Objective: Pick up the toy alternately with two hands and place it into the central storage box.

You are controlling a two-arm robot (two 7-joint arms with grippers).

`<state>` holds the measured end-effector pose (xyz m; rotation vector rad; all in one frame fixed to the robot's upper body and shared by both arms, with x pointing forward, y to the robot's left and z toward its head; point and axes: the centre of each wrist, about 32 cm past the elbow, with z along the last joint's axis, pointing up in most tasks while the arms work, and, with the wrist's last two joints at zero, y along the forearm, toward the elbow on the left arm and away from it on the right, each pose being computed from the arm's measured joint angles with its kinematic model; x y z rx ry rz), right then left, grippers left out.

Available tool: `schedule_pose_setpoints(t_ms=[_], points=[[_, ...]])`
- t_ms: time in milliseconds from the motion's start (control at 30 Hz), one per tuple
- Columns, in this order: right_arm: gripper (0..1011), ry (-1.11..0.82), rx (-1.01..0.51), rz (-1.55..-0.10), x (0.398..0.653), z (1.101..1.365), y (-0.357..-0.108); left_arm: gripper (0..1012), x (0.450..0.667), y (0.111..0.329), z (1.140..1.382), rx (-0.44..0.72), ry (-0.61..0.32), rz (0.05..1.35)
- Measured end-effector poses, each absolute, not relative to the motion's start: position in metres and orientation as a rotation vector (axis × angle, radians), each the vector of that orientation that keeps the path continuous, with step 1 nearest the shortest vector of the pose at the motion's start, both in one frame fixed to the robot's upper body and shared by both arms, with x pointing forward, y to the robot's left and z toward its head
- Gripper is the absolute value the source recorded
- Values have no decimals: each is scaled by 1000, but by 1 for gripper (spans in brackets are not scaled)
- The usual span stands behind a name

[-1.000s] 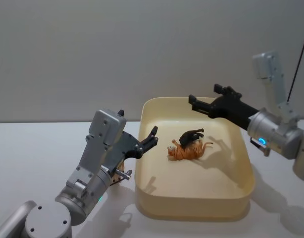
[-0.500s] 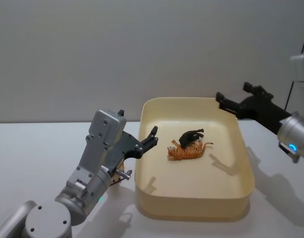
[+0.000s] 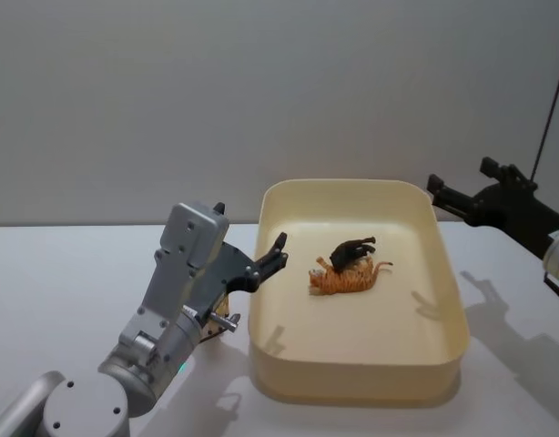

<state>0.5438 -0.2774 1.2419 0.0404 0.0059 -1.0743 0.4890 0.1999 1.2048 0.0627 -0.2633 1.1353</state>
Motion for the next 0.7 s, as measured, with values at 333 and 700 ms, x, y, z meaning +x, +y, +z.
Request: schedule_pose_setpoints(t_ms=[333,700], points=[[1001,6,41,-1085,538,1242,-281,1001,472,209,1208,90,-218,1221],[1001,6,42,-1091,535,1242,-283,1001,453,228,1211,196,-141,1276]])
